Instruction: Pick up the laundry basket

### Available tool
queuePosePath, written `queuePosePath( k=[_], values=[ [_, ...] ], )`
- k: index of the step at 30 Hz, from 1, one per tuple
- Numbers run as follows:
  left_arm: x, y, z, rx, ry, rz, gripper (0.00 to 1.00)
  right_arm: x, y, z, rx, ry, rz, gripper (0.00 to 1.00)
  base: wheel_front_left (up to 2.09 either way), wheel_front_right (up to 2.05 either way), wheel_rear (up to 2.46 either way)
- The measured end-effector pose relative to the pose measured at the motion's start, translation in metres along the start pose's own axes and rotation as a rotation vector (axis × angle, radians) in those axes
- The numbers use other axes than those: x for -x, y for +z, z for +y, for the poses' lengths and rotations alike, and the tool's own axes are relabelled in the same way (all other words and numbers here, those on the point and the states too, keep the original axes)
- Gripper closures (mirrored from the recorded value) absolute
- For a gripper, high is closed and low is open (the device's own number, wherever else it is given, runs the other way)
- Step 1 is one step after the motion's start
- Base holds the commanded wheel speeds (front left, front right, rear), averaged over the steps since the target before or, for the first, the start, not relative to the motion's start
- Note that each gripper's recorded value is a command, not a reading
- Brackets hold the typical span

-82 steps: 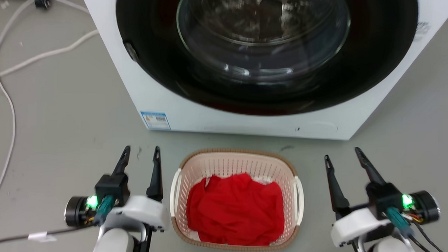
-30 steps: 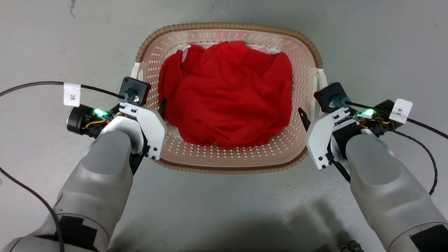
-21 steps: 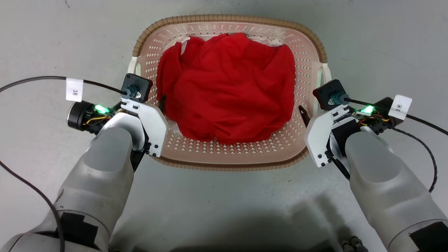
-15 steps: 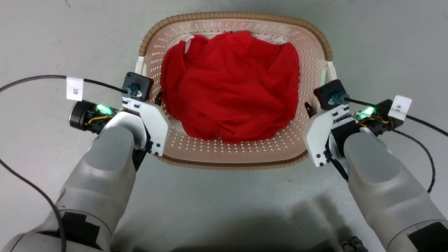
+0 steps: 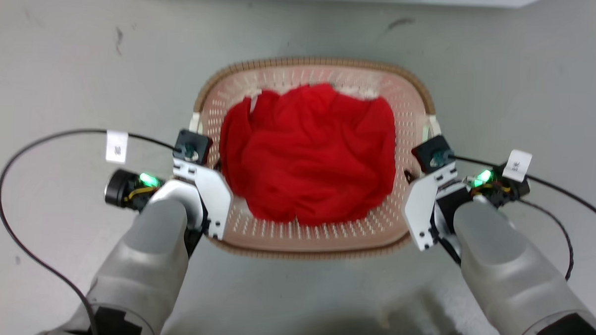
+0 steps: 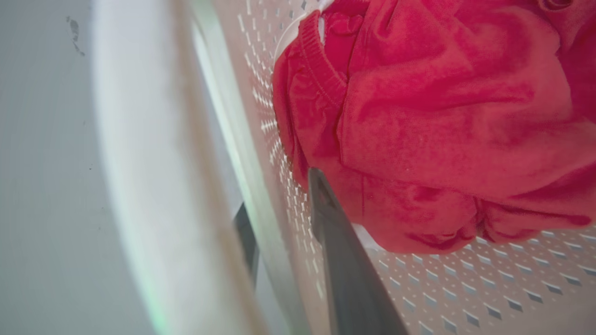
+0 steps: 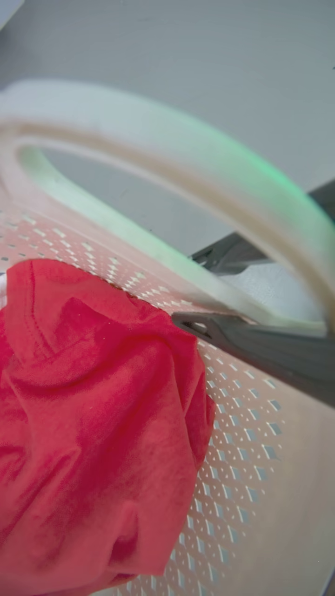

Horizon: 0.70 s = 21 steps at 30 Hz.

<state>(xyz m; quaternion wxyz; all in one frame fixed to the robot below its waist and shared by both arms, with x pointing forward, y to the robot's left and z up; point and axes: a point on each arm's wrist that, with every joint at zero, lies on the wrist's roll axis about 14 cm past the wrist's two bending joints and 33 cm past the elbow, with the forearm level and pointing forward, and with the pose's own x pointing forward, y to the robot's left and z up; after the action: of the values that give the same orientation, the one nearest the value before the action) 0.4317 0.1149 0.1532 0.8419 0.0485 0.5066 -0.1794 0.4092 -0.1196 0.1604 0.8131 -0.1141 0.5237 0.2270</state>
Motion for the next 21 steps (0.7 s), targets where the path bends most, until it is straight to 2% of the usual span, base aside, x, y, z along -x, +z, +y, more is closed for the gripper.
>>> queuePosePath(
  k=[21],
  values=[
    [0.086,-0.008,-0.031,0.025,-0.007,0.043,1.0,0.081,0.003,0.024,0.019,-0.019,0.01,1.0,0.0,0.0,0.0]
  ],
)
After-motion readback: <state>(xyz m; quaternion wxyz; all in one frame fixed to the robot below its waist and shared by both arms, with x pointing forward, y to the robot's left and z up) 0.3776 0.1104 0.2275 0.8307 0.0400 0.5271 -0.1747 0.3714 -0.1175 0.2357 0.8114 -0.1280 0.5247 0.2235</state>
